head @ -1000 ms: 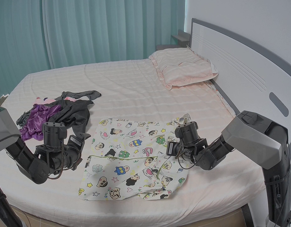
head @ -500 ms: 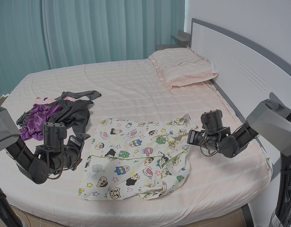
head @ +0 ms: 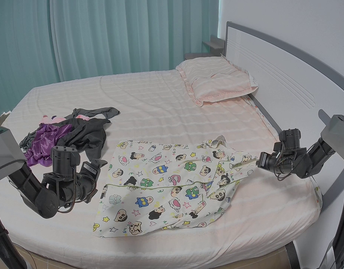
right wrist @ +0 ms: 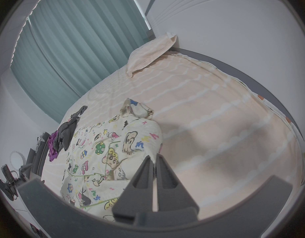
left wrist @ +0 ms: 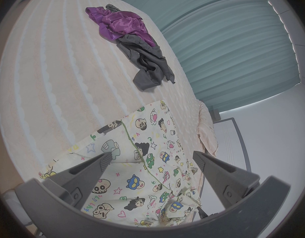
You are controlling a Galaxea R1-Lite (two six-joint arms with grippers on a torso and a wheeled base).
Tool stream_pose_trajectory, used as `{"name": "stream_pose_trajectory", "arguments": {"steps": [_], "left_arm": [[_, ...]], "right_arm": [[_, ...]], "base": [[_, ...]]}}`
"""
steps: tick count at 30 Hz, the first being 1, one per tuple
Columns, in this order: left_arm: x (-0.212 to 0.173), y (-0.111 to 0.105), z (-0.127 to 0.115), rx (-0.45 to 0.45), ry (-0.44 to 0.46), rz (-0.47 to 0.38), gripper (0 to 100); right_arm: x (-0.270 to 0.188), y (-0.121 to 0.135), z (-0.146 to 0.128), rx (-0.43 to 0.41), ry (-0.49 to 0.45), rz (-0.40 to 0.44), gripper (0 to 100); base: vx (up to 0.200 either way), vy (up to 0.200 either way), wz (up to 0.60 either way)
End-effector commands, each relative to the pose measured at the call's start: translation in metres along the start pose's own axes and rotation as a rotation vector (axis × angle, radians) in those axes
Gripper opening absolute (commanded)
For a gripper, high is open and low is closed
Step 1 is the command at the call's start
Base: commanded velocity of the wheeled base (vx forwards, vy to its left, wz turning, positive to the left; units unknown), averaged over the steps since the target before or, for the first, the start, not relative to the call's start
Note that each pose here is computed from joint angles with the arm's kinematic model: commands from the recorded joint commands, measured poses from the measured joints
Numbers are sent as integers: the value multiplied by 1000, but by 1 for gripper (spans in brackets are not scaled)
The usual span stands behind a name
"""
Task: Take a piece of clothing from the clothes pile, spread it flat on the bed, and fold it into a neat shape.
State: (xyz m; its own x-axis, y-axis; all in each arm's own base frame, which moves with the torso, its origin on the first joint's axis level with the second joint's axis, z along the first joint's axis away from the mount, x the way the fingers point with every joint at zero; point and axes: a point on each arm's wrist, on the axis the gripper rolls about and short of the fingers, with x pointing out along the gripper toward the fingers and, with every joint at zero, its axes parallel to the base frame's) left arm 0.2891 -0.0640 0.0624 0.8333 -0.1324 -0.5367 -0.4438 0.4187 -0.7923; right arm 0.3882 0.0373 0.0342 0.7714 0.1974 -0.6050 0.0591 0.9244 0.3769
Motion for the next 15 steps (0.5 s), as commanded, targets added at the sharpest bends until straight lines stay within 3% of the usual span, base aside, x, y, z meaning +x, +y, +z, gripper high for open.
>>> {"name": "stream_pose_trajectory", "arguments": {"steps": [1, 10, 15], "left_arm": [[2, 2, -1, 0, 2, 8, 100], [6, 5, -2, 0, 6, 25, 100], [7, 7, -2, 1, 8, 31, 100]], "right_arm": [[0, -26, 3, 34, 3, -39, 0], [-4, -51, 6, 52, 13, -42, 0], [-2, -63, -9, 49, 69, -63, 0]], "base": [[0, 0, 0], [0, 0, 0], [0, 0, 0]]}}
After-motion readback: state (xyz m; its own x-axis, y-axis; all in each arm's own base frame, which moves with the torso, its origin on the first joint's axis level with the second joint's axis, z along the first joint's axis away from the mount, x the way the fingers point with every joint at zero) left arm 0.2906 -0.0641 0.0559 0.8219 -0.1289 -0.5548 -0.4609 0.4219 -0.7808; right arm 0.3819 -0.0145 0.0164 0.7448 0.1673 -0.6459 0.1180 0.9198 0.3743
